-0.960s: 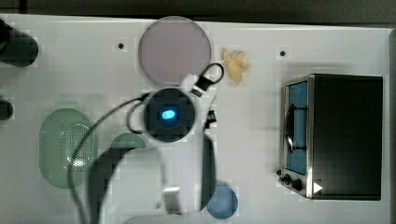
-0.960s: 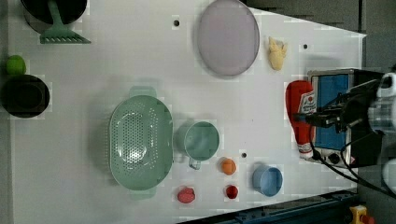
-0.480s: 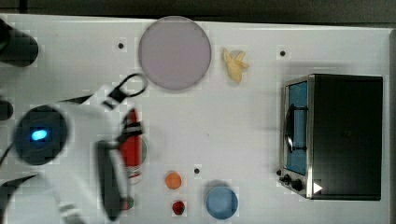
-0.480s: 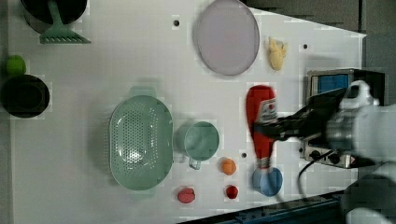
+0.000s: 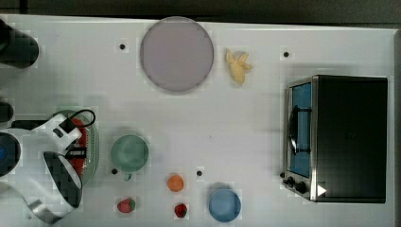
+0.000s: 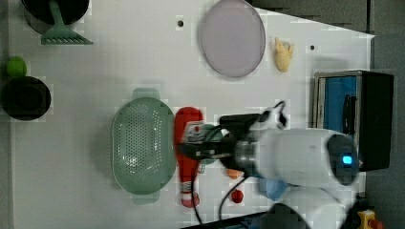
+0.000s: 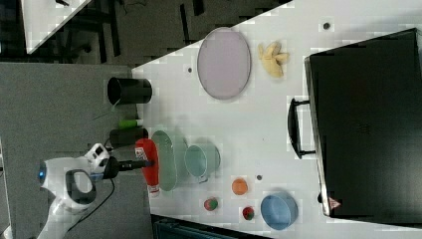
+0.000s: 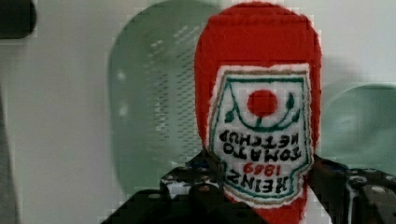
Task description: Pick Ketchup from the table and place it in strainer.
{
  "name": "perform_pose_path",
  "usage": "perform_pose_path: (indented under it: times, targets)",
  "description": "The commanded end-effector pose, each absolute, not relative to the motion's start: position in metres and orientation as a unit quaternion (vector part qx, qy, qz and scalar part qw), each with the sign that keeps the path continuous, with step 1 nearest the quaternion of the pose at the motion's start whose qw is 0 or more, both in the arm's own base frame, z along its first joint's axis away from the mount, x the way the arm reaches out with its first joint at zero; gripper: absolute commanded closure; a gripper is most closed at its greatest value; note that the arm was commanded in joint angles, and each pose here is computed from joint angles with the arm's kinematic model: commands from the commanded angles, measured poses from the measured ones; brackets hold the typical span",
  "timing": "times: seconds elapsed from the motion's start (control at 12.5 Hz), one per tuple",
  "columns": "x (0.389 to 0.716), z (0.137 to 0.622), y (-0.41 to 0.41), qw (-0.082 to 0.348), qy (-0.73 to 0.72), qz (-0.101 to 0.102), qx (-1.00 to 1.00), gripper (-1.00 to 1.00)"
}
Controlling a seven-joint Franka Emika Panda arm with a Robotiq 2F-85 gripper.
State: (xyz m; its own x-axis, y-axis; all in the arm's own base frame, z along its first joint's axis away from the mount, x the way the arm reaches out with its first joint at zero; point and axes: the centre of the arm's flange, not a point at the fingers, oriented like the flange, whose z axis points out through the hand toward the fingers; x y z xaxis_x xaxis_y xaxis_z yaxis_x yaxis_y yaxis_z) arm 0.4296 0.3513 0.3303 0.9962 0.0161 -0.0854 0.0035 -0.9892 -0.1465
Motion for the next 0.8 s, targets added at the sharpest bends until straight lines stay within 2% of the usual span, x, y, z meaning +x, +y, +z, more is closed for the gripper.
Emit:
perform_pose_path:
  times: [0.08, 0.16, 0.24, 0.48, 0.64, 0.8]
  targets:
    - [0.437, 0.310, 0.370, 0.112, 0.089, 0.045, -0.989, -0.22]
    - [0.436, 0.293, 0.377, 0.122, 0.092, 0.049, -0.987, -0.22]
    - [0.436, 0.278, 0.380, 0.130, 0.095, 0.051, -0.986, -0.31]
    - [0.439, 0.243, 0.381, 0.143, 0.092, 0.052, -0.984, -0.95]
    - [0.447, 0.254, 0.375, 0.143, 0.114, 0.042, -0.982, -1.00]
    - [0.458, 0.289, 0.363, 0.137, 0.165, 0.019, -0.976, -1.00]
